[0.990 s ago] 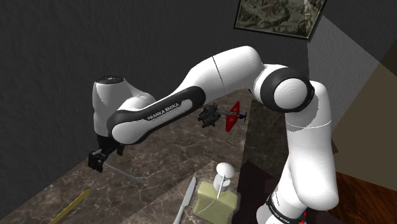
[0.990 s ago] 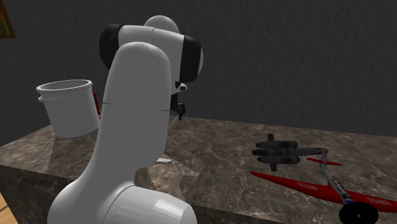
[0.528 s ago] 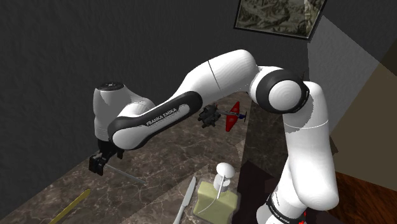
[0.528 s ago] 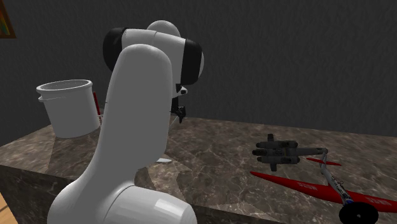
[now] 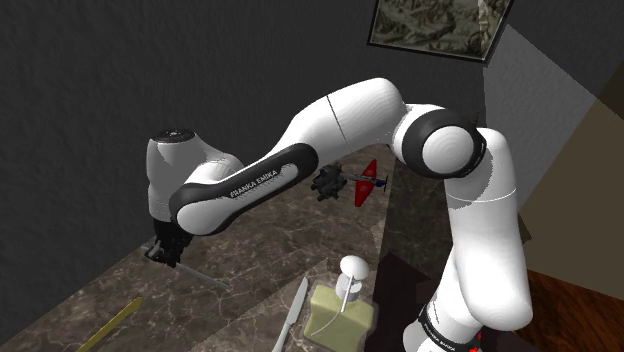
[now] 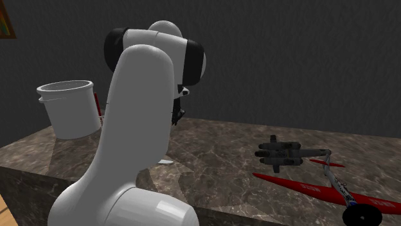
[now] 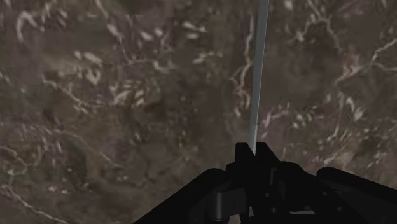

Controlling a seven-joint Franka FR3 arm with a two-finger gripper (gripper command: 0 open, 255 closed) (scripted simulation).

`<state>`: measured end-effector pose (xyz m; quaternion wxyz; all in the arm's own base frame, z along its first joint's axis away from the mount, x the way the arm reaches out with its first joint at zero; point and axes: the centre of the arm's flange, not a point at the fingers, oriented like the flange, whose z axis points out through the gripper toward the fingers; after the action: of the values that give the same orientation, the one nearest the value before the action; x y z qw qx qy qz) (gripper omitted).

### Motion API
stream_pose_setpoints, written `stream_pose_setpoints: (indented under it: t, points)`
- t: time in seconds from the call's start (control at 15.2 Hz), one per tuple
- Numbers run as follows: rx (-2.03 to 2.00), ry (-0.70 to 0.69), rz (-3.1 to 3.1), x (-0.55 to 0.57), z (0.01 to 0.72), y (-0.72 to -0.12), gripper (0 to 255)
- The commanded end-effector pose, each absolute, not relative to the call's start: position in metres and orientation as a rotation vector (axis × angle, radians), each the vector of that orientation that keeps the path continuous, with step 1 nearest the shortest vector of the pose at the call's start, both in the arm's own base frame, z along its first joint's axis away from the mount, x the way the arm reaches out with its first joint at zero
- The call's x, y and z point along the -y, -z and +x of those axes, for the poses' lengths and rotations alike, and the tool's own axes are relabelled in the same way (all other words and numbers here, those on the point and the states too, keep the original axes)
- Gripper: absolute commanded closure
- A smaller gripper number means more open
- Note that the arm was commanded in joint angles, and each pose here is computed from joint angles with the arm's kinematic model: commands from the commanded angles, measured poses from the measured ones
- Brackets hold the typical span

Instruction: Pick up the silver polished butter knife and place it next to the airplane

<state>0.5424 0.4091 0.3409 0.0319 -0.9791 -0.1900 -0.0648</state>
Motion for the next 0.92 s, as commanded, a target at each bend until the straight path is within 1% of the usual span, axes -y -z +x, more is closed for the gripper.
stream_pose_setpoints:
  t: [0.0,0.26,0.86]
  points:
    - [0.585,0.199,-3.015,-0.409,0.542,-0.341,255]
    - [0.585,0.199,-3.015,-0.409,0.543,-0.341,255]
    - [0.585,0.199,-3.015,-0.409,0.543,-0.388,255]
